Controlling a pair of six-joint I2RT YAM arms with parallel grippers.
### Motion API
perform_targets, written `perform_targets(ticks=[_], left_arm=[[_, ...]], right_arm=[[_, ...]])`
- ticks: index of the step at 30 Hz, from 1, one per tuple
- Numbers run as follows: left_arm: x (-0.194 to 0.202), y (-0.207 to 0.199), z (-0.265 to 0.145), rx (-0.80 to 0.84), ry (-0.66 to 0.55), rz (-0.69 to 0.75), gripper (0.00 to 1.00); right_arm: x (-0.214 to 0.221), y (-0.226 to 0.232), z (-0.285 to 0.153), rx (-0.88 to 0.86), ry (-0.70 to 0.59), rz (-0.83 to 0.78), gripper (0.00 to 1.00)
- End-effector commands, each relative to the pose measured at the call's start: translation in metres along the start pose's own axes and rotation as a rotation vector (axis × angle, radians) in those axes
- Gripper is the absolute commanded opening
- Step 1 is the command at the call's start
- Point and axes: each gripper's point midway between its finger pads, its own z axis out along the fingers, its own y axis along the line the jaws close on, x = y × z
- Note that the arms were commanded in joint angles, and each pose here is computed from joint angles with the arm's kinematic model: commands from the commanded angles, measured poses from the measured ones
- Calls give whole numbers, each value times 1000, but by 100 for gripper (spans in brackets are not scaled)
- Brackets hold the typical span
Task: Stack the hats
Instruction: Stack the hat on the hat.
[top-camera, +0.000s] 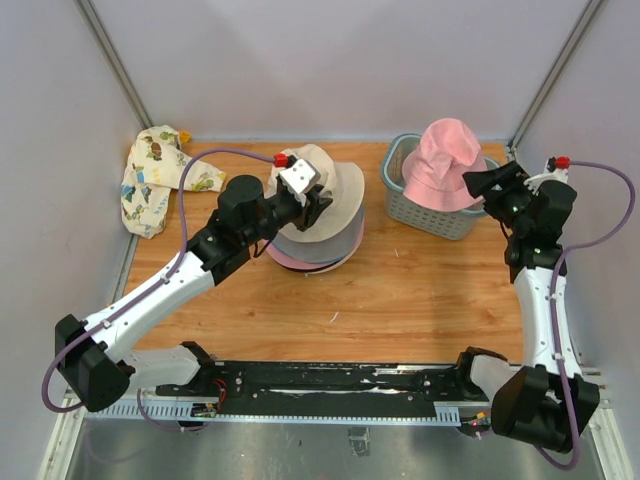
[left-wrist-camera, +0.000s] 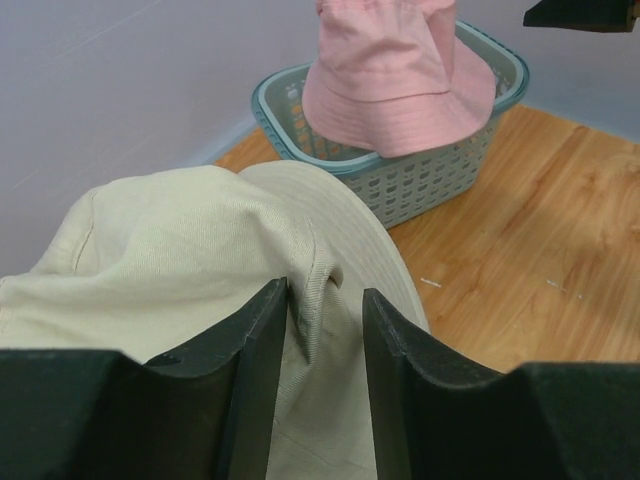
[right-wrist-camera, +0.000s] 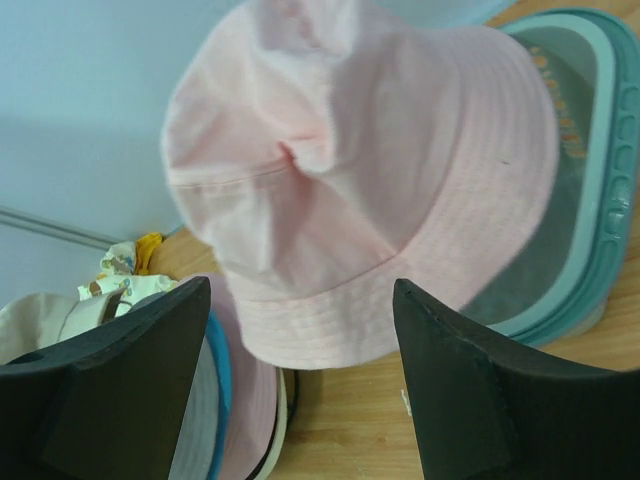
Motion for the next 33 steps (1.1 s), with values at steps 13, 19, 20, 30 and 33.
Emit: perform_targets(ticks=[13, 19, 20, 30, 33], left_arm=[[-22, -2, -16, -20, -70, -31, 50], [-34, 2, -26, -49, -108, -56, 59], [-35, 2, -27, -49, -110, -59, 60], [-40, 15, -44, -152, -149, -140, 61], [-46, 39, -66, -313, -212, -238, 62]], right_arm=[[68, 153, -24, -409, 180, -224, 77], [104, 174, -11, -472, 251, -197, 78], [109, 176, -9, -480, 260, -189, 78], [142, 192, 17, -540, 328, -121, 78], [147, 194, 22, -553, 341, -93, 78]])
